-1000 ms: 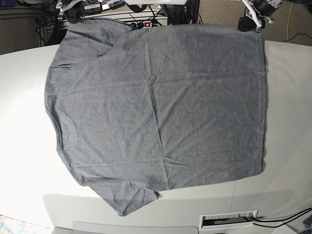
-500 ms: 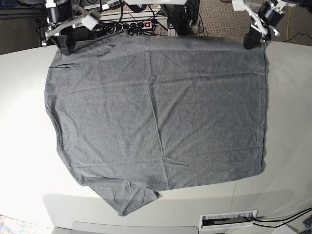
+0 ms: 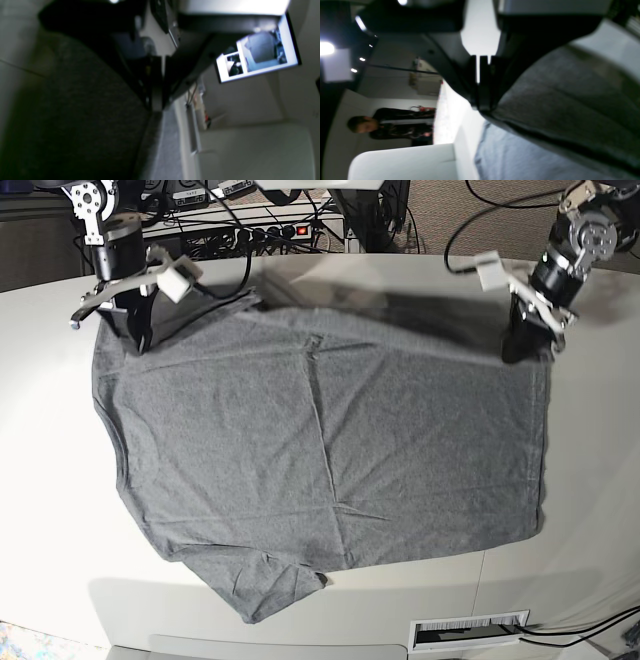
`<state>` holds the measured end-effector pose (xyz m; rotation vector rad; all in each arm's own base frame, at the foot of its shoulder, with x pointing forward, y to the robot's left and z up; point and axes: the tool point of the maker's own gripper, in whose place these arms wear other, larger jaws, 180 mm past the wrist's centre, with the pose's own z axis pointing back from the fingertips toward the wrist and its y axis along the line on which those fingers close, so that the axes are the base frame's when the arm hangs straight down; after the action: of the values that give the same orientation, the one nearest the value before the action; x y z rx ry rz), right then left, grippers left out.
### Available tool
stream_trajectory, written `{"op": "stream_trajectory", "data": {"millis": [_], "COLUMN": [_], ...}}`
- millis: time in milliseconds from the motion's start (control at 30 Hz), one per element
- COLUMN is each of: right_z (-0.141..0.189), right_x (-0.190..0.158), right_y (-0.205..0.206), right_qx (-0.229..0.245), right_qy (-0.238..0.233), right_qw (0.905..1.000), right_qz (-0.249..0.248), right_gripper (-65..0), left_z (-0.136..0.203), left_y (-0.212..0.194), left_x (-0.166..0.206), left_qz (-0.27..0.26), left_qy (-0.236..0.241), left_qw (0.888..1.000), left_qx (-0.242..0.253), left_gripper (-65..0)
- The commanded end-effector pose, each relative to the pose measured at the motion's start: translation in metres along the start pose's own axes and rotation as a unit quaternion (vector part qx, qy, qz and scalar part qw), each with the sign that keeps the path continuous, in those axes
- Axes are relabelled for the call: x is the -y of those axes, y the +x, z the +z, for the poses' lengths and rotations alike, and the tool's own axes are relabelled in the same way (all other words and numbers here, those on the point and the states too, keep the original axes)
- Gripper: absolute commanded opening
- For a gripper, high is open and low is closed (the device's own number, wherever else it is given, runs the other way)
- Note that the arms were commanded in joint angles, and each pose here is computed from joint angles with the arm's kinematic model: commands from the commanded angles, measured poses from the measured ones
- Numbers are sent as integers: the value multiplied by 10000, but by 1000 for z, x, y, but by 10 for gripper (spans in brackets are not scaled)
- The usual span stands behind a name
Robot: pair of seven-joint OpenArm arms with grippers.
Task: Fold the T-shirt properly
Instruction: 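Lift the shoulder edge with both grippers and shake the shirt flat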
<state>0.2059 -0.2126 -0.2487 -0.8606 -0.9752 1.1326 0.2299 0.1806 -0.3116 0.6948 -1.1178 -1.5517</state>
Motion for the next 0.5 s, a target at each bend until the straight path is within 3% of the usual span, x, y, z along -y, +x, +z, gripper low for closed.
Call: {"op": "stream_trajectory", "data": {"millis": [0,467], "right_z": [-3,-67], "right_x": [12,42], "right_y": [3,-24], "right_qx": [102,-116], "right_qy": [-207,-762], "right_qw": [9997,9969], "right_qz": [-10,-143], "right_gripper": [-650,-650], "left_z": [-3,-56], "left_y": [-2,-9], "left_x": [-16,-29], "left_qz": [26,1078], "left_qy": [245,905], "left_qw": [9997,9896], "left_qx": [12,-290], "left_gripper": [-650,-650]}}
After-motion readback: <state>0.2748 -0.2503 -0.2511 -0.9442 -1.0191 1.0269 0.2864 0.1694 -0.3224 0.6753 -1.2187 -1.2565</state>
